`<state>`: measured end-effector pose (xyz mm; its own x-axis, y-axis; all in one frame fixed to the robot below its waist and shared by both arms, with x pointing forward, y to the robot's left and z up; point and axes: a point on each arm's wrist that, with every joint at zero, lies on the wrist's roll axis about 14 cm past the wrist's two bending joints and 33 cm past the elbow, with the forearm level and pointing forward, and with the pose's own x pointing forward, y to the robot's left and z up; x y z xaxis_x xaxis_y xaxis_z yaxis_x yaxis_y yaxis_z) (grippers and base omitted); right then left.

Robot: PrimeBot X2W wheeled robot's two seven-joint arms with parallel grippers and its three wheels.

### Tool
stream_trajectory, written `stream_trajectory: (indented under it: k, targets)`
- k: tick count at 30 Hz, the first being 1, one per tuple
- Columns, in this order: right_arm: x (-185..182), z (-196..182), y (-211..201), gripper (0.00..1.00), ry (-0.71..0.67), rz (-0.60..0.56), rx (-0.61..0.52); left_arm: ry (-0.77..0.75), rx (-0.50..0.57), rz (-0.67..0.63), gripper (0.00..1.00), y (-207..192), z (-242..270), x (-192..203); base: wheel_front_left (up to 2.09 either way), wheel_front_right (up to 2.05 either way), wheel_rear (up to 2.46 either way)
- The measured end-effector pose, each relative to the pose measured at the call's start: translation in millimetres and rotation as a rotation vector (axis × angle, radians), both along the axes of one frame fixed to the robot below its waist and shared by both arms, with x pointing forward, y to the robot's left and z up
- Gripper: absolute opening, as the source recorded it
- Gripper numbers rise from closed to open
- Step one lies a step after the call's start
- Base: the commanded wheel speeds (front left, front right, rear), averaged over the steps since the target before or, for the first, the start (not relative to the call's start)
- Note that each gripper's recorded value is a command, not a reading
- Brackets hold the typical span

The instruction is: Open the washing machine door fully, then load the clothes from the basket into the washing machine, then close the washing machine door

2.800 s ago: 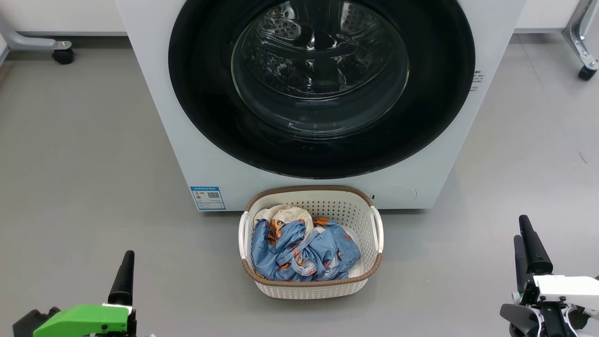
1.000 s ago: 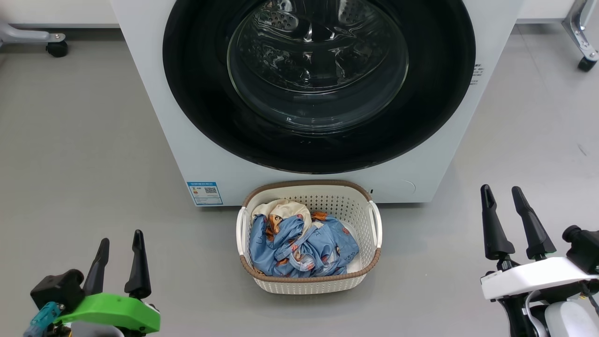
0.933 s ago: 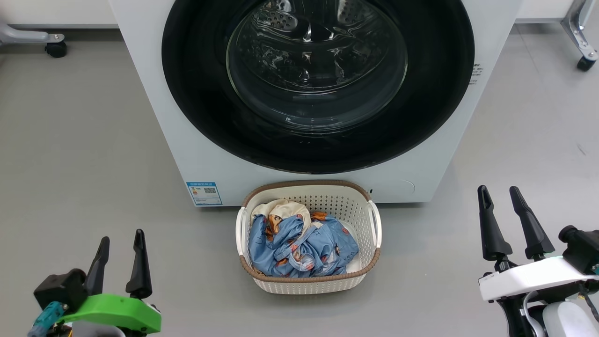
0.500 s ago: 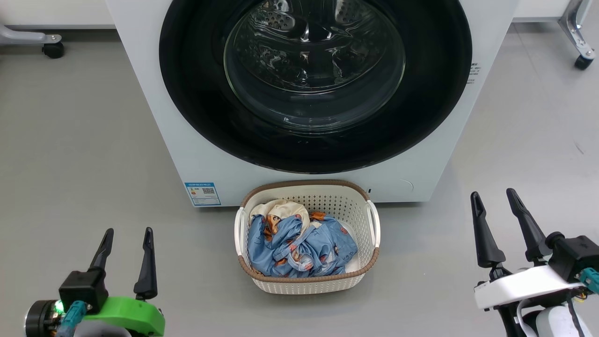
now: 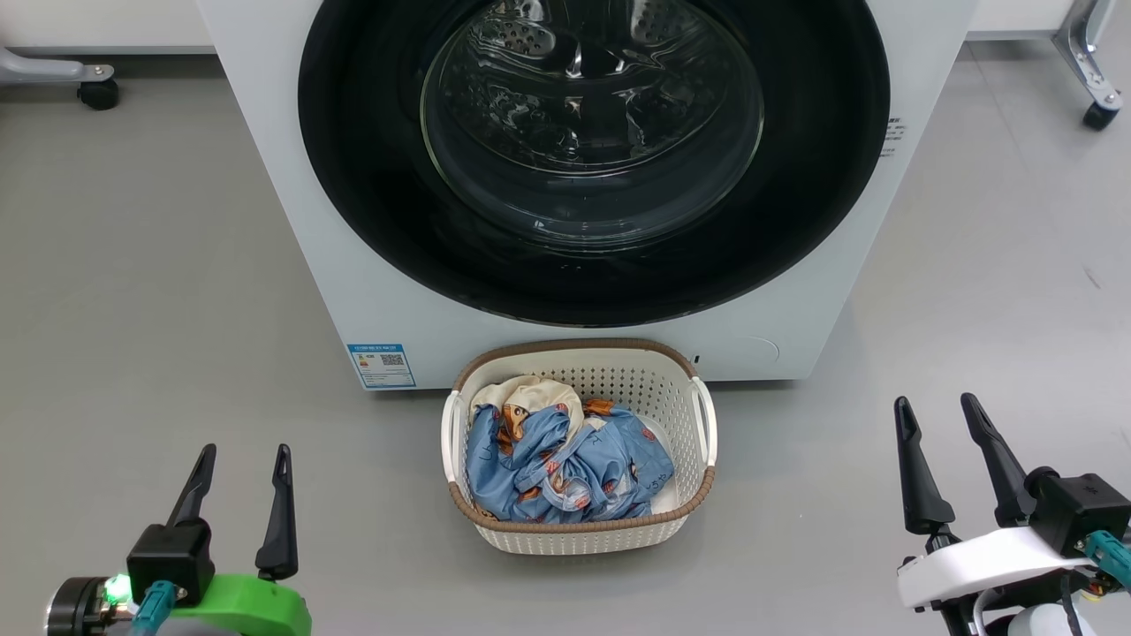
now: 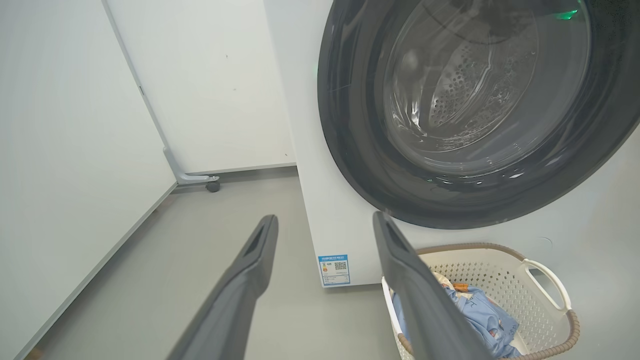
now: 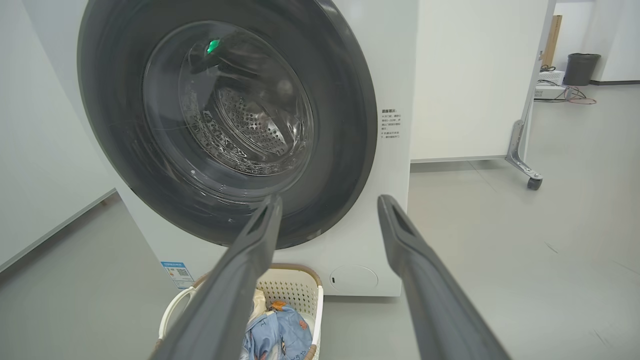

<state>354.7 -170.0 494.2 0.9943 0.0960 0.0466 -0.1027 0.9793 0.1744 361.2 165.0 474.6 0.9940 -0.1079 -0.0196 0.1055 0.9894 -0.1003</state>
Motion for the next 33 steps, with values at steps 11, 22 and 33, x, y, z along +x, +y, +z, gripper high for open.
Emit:
stream_trajectory:
  k: [11,22,33]
  targets:
    - [-1.6,-9.9,-2.8,1.0,0.031,-0.006,-0.005,0.011,-0.007,0.008,1.0,0.6,-3.6,-1.2,0.0,0.0,0.0]
    - [-1.3,-11.7,-2.4,1.0,0.037,-0.004,-0.006,0.011,-0.008,0.01,1.0,1.0,-3.4,-1.7,0.0,0.0,0.0]
    - [-1.2,-13.2,-2.2,1.0,0.042,-0.004,-0.007,0.01,-0.002,0.01,1.0,0.7,-3.2,-1.8,0.0,0.0,0.0]
